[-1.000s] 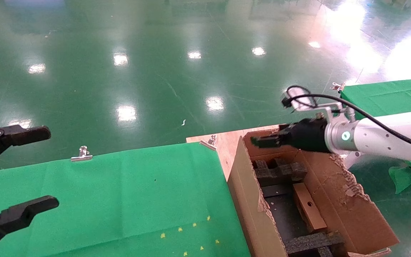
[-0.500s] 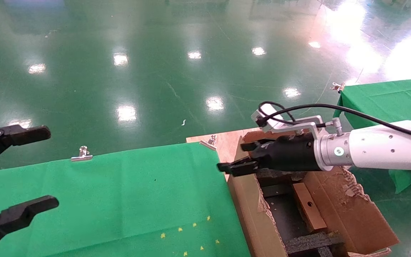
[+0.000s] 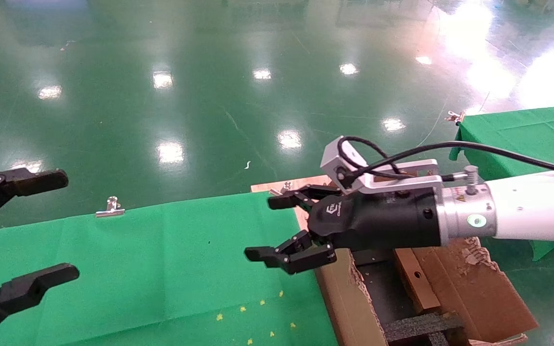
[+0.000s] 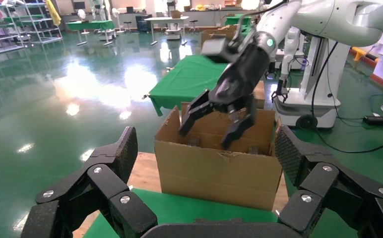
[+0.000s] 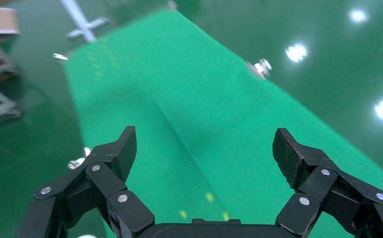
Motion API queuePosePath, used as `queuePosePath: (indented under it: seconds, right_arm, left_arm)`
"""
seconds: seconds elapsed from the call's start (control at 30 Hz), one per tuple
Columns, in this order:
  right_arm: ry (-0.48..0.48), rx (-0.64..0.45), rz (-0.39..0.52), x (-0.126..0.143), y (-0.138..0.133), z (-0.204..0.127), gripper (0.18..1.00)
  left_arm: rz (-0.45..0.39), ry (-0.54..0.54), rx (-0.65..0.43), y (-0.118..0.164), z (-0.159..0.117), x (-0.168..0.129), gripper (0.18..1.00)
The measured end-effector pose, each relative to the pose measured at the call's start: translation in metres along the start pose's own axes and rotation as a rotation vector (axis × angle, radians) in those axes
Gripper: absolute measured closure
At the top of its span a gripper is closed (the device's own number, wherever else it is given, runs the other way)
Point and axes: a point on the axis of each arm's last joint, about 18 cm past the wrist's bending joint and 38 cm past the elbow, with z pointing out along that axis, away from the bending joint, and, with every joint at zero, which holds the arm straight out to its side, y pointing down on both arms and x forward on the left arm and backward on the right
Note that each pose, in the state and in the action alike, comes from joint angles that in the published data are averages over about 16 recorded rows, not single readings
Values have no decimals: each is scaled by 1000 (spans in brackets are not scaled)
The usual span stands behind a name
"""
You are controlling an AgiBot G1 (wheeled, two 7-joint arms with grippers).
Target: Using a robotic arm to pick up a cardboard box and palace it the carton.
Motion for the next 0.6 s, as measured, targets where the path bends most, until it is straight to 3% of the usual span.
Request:
queuePosePath:
  seconds: [0.33,0.6]
  right_arm:
    - [-174,238,-230,-37,-25,-19,178]
    - [-223,351,-334,-52,-35,-32,178]
  left_arm:
    - [0,0,0,0,0,0,183]
    - [0,0,0,0,0,0,183]
